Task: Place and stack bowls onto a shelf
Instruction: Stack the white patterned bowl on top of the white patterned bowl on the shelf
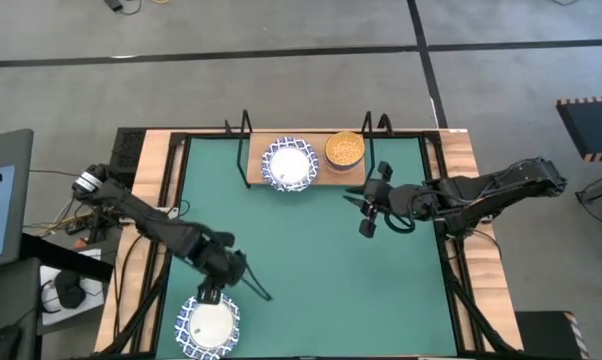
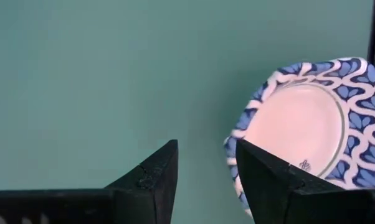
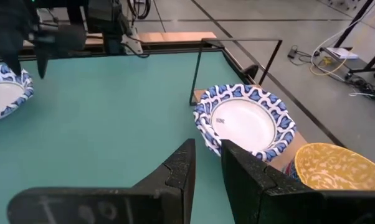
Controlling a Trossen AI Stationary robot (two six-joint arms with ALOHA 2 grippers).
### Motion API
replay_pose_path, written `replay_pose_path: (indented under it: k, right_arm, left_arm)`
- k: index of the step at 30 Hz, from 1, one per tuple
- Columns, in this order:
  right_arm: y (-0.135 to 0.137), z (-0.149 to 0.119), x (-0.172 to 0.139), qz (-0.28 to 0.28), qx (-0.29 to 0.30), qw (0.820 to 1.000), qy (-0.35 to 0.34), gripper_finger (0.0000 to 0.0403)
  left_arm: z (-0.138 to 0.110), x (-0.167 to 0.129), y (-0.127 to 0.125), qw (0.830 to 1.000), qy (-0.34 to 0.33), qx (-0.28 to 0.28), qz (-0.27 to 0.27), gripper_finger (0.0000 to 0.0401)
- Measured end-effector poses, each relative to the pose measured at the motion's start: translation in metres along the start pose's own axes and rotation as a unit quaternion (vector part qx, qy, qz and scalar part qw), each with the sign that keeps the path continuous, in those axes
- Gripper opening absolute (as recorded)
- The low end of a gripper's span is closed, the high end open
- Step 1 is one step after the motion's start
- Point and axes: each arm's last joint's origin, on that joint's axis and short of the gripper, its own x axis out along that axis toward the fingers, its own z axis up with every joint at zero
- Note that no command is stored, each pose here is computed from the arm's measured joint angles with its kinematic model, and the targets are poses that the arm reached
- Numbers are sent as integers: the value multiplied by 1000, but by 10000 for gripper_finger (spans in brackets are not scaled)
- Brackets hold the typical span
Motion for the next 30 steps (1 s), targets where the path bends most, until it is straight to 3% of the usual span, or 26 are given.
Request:
replay_pose_path:
  k: [12,16,20,23,28,30]
  right_arm:
    - [-5,2,3,-11,7,1000,-4,103]
    - [-8,2,4,-15,8,1000,-3,103]
    - [-6,2,4,-12,8,1000,-3,103]
    - [-4,1,2,-6,9,1000,-3,103]
    - [1,1,-1,5,10,1000,-5,103]
    - [2,1,-1,7,17,1000,-7,103]
  left_arm:
    - [-35,57,4,993,70,-61,-79,145]
    - [-38,70,3,987,60,-64,-135,145]
    - [-43,78,6,986,58,-67,-140,137]
    - [-45,79,10,988,67,-67,-125,109]
    - [-43,78,17,988,64,-72,-120,20]
    - [-40,78,21,988,61,-80,-117,9]
